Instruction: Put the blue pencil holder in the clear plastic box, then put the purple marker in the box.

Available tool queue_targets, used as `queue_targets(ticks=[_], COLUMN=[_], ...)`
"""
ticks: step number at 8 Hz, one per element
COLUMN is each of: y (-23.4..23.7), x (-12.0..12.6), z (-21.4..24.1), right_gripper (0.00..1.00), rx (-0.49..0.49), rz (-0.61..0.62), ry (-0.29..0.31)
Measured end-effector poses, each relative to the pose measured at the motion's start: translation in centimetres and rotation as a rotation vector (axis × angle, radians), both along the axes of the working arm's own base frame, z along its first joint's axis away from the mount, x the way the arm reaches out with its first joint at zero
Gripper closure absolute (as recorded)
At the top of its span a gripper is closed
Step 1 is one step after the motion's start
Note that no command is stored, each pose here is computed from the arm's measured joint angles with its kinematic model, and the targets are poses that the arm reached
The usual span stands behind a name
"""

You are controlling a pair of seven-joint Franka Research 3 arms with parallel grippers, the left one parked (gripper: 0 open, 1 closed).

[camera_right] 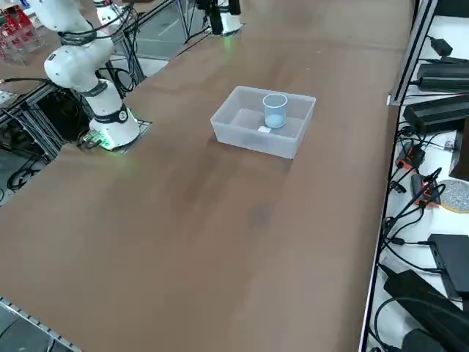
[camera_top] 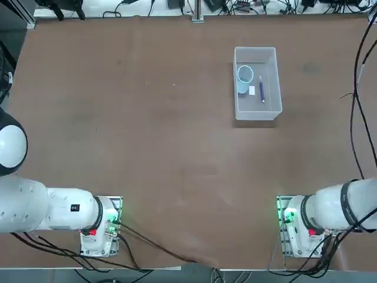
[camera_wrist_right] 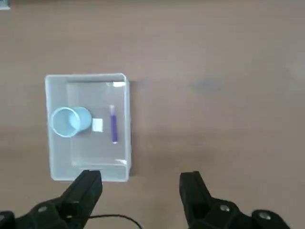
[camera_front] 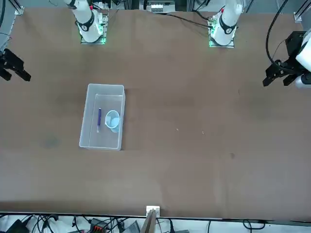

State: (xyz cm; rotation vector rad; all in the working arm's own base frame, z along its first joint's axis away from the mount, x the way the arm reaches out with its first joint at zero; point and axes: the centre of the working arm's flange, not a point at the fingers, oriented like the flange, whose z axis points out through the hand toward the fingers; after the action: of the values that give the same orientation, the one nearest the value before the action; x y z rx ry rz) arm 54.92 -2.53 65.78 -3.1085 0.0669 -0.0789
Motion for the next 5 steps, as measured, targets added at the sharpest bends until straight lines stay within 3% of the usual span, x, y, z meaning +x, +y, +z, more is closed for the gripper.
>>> queue_targets(ticks=[5], y=[-0.4], x=[-2.8], z=[-0.8], right_gripper=[0.01], rx=[-0.031], rz=[-0.005], ry=[0.037])
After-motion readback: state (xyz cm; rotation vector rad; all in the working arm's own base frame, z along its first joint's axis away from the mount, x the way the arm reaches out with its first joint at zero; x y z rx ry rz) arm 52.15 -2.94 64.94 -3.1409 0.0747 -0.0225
